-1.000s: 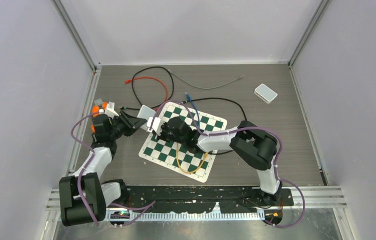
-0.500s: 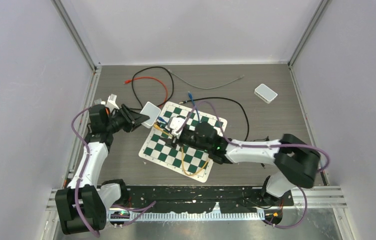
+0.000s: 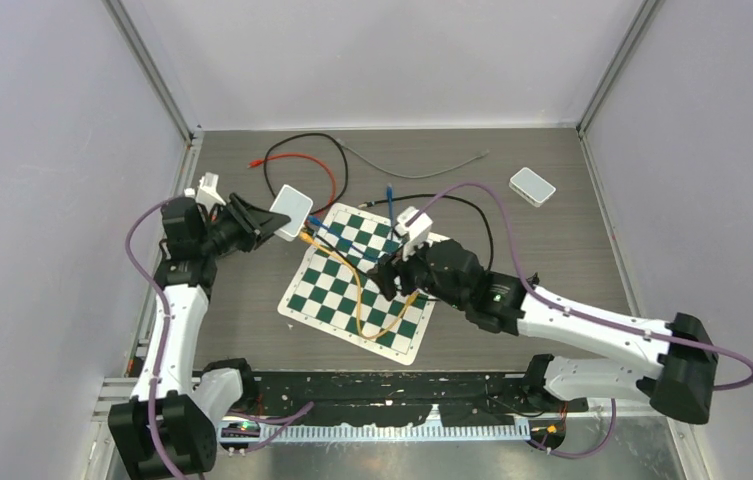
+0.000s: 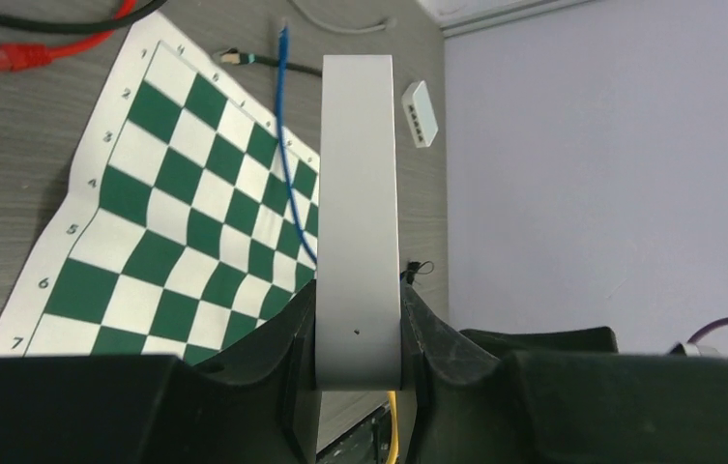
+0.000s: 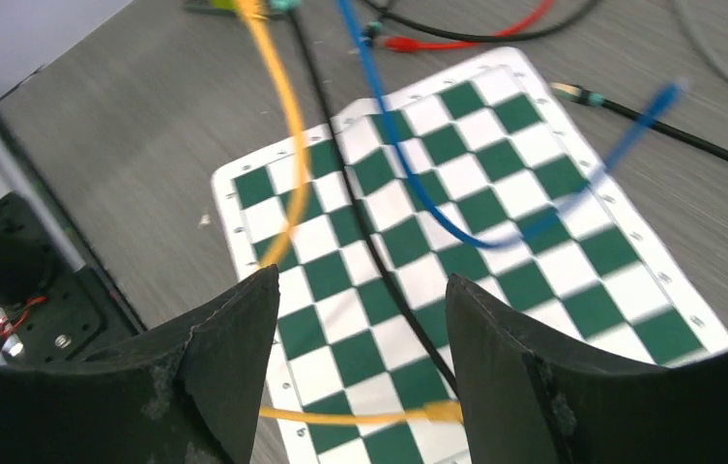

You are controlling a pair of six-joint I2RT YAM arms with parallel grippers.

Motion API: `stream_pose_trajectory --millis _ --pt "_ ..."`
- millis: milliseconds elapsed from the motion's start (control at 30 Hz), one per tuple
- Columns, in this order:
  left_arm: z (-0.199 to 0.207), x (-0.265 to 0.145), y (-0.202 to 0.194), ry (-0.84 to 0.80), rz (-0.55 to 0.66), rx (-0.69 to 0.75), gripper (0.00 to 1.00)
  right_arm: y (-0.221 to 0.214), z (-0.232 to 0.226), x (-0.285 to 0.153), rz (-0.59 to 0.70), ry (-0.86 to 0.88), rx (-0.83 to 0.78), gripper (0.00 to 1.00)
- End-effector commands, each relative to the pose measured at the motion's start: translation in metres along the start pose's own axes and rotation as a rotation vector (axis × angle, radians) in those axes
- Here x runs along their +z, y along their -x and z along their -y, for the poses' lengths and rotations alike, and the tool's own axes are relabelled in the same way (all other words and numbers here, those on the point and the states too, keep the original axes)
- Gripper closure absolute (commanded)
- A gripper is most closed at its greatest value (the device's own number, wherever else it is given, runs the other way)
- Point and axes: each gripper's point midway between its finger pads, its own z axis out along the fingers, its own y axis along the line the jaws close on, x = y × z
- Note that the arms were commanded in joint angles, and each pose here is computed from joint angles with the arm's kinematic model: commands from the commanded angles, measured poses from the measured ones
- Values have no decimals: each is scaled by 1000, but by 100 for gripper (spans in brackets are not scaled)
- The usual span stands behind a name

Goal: Insert the plug into the switch port
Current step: Place the switch port at the center of the board.

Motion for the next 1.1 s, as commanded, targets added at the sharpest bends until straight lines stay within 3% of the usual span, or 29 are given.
stream_pose_trajectory --millis 0,133,367,633,900,1067 --pt "55 -25 13 -113 64 45 100 16 55 -44 22 -269 115 29" --pt "78 -39 17 -135 83 73 100 17 91 -64 45 -370 167 29" --pt "100 -66 64 -106 294 171 100 17 109 -79 35 -426 150 29" --pt "89 -53 78 -76 278 188 100 -4 120 -80 22 -487 218 24" --pt "118 -34 95 -168 300 218 100 14 127 -76 35 -510 181 23" --pt "131 5 89 -215 244 203 100 32 140 -82 49 -567 140 21"
